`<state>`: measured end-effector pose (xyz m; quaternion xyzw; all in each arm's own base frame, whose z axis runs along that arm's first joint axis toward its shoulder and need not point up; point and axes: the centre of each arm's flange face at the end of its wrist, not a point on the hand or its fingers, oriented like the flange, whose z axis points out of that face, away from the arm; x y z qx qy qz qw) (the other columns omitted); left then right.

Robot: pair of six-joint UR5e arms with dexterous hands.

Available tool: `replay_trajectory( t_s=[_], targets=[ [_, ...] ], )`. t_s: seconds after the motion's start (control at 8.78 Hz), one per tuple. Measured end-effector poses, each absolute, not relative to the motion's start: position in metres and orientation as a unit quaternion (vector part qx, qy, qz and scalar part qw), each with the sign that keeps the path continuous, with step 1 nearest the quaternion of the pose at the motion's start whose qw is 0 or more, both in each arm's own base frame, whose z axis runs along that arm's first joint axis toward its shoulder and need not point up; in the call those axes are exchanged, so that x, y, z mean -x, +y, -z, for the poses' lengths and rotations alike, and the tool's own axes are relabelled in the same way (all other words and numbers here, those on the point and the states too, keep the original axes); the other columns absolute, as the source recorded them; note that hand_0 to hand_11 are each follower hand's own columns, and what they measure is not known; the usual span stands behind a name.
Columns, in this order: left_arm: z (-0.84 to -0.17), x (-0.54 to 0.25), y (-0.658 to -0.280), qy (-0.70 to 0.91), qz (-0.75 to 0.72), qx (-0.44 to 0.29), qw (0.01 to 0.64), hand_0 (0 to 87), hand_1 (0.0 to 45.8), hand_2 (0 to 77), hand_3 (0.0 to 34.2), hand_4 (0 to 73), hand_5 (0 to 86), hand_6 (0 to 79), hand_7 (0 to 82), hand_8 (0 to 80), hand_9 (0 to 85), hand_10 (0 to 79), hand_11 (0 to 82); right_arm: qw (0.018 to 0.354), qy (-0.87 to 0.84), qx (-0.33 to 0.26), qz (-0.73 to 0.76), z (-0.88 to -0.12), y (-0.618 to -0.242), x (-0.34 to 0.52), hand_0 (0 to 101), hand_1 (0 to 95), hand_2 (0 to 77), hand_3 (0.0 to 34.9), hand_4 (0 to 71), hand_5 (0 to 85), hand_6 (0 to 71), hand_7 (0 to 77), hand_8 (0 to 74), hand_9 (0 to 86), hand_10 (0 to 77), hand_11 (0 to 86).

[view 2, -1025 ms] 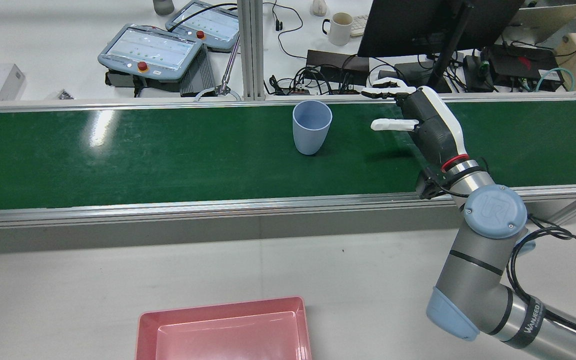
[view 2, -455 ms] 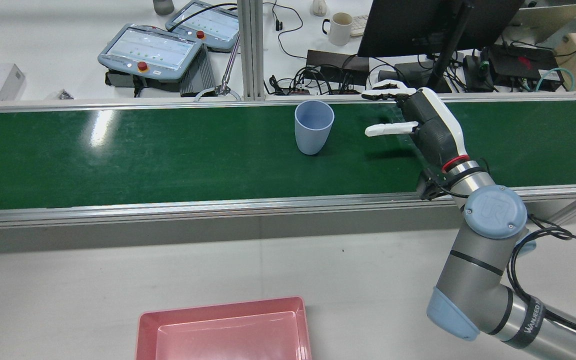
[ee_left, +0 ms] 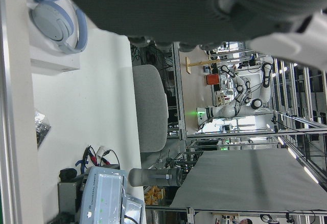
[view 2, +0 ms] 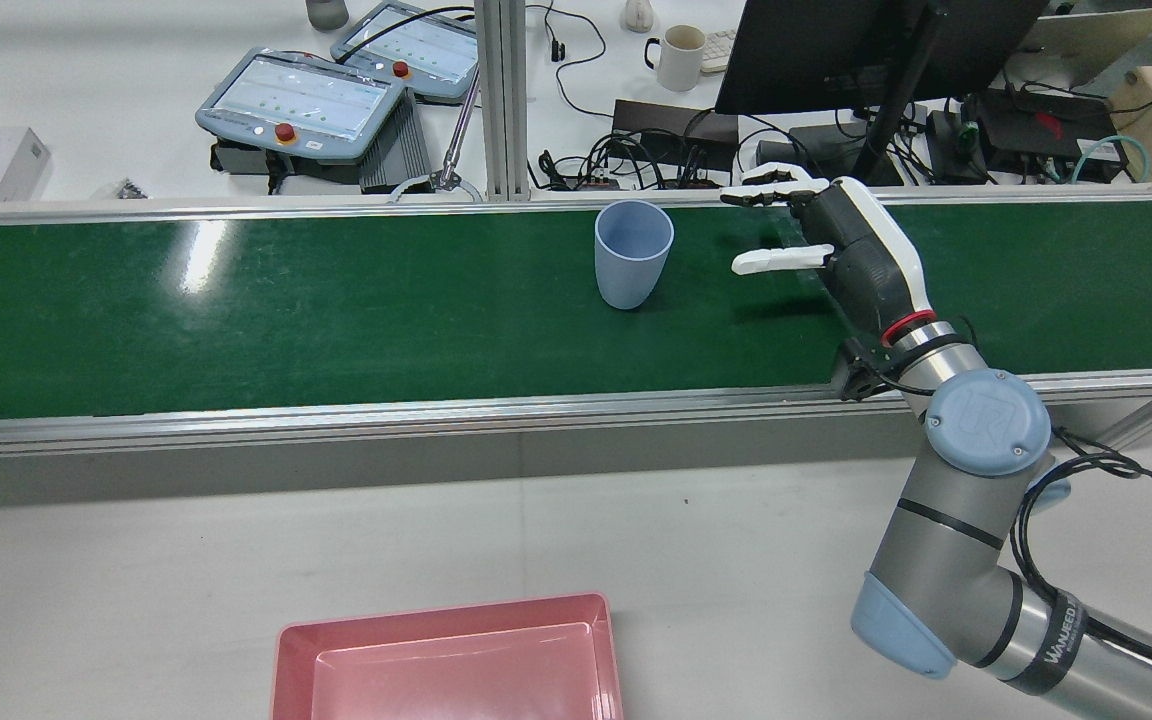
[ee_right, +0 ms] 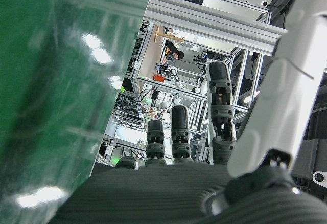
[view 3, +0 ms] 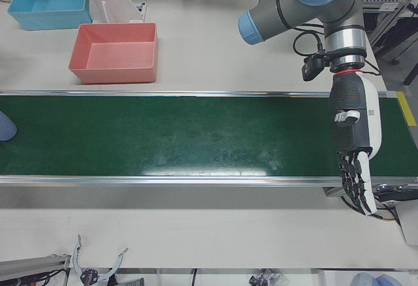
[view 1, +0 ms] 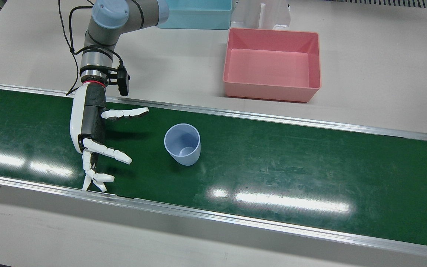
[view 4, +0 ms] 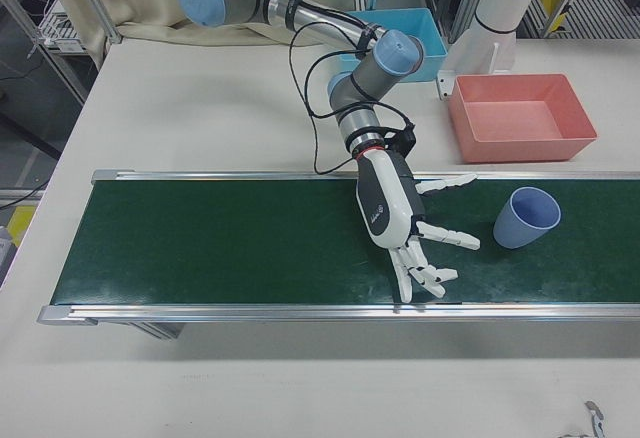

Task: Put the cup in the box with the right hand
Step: 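Move the open right hand toward the light blue cup on the belt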

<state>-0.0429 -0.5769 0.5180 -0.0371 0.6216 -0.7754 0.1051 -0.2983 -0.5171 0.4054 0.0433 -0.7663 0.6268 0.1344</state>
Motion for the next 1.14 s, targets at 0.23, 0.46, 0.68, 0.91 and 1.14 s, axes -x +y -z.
replay_trajectory(
  t_s=[0.23,0.46,0.68,0.91,1.14],
  targets=[
    [-0.518,0.043,-0.577,0.622,0.775,0.037,0.105,0.0,0.5,0.5,0.0,0.0,0.0,0.0,0.0,0.0,0.5,0.0,0.0,0.134,-0.766,-0.044,-0.627,-0.405,-0.517,0.298,51,11.5,0.5,3.7,40.9,2.7,7.1,43.1,9.8,19.1,0.5,1.1],
    [-0.518,0.043,-0.577,0.621,0.775,0.037,0.105,0.0,0.5,0.5,0.0,0.0,0.0,0.0,0.0,0.0,0.5,0.0,0.0,0.135,-0.767,-0.045,-0.626,-0.404,-0.518,0.299,50,12.5,0.5,3.8,39.3,2.7,7.6,43.1,9.8,19.1,0.5,1.1],
    [-0.518,0.043,-0.577,0.621,0.775,0.037,0.105,0.0,0.5,0.5,0.0,0.0,0.0,0.0,0.0,0.0,0.5,0.0,0.0,0.138,-0.769,-0.051,-0.622,-0.397,-0.520,0.301,51,12.5,0.5,4.0,39.3,2.7,7.6,43.1,9.8,18.5,0.5,1.1],
    [-0.518,0.043,-0.577,0.621,0.776,0.037,0.105,0.0,0.5,0.5,0.0,0.0,0.0,0.0,0.0,0.0,0.5,0.0,0.0,0.142,-0.771,-0.057,-0.618,-0.392,-0.521,0.304,51,12.5,0.5,4.0,41.5,2.7,7.1,44.2,9.8,19.1,0.5,1.1],
    [-0.519,0.043,-0.577,0.621,0.776,0.037,0.105,0.0,0.5,0.5,0.0,0.0,0.0,0.0,0.0,0.0,0.5,0.0,0.0,0.148,-0.770,-0.060,-0.618,-0.391,-0.526,0.310,51,12.5,0.5,4.0,42.5,2.7,7.6,44.2,9.8,19.6,0.5,1.1]
  ],
)
